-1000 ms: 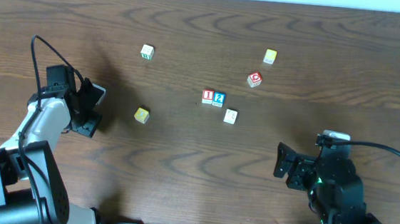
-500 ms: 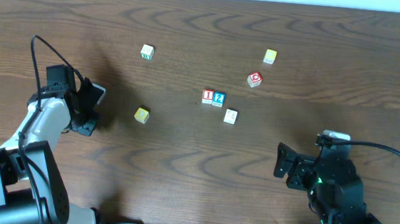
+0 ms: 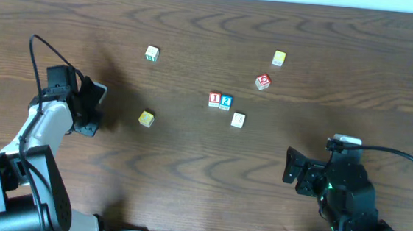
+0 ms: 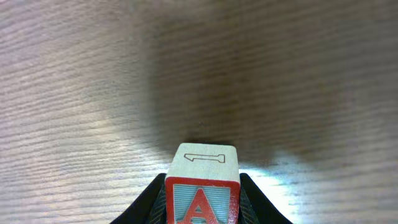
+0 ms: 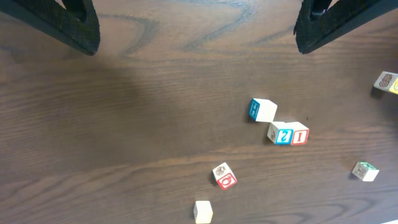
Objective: Spell out Ai2
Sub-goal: 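Lift the 'A' block and carry it right toward the 'I' block, then lower the 'A' block onto the table left of the 'I' block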
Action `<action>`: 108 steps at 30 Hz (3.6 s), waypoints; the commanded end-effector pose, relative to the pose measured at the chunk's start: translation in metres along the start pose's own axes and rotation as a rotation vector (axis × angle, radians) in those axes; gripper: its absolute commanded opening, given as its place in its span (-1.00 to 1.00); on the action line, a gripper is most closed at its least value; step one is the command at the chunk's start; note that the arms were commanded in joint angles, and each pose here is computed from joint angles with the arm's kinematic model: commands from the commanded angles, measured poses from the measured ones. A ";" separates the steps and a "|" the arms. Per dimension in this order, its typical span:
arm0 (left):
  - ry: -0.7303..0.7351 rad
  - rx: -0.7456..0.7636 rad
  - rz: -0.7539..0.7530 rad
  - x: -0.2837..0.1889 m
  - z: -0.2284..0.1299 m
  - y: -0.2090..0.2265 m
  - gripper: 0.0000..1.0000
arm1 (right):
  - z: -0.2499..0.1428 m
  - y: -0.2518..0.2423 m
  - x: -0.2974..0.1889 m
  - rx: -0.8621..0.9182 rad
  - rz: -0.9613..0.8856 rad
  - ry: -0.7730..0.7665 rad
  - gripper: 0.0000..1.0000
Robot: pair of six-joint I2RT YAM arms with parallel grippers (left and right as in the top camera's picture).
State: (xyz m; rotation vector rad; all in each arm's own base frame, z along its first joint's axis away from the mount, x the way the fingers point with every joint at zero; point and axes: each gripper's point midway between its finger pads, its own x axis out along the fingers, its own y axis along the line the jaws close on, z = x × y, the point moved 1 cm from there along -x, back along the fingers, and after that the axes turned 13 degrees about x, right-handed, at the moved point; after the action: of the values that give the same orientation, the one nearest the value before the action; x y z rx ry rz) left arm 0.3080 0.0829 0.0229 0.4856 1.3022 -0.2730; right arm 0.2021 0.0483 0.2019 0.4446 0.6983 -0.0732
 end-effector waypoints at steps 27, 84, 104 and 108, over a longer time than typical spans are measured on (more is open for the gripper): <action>-0.439 -0.243 -0.107 -0.092 0.220 -0.127 -0.89 | 0.001 -0.003 0.000 -0.009 -0.014 -0.010 0.99; 0.011 -0.256 -0.162 -0.015 0.219 -0.214 -0.88 | 0.001 -0.003 0.000 -0.009 -0.014 -0.010 0.98; -0.002 -0.257 -0.177 -0.015 0.222 -0.221 -0.66 | 0.001 -0.003 0.000 -0.009 -0.014 -0.010 0.99; -0.002 -0.256 -0.184 -0.016 0.223 -0.222 -0.59 | 0.001 -0.003 0.000 -0.009 -0.014 -0.010 0.98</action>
State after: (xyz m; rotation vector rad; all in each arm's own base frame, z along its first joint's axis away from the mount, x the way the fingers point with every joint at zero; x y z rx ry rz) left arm 0.3944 -0.2201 0.0440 0.1517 1.3434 -0.2653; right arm 0.2021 0.0483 0.2018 0.4448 0.6986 -0.0735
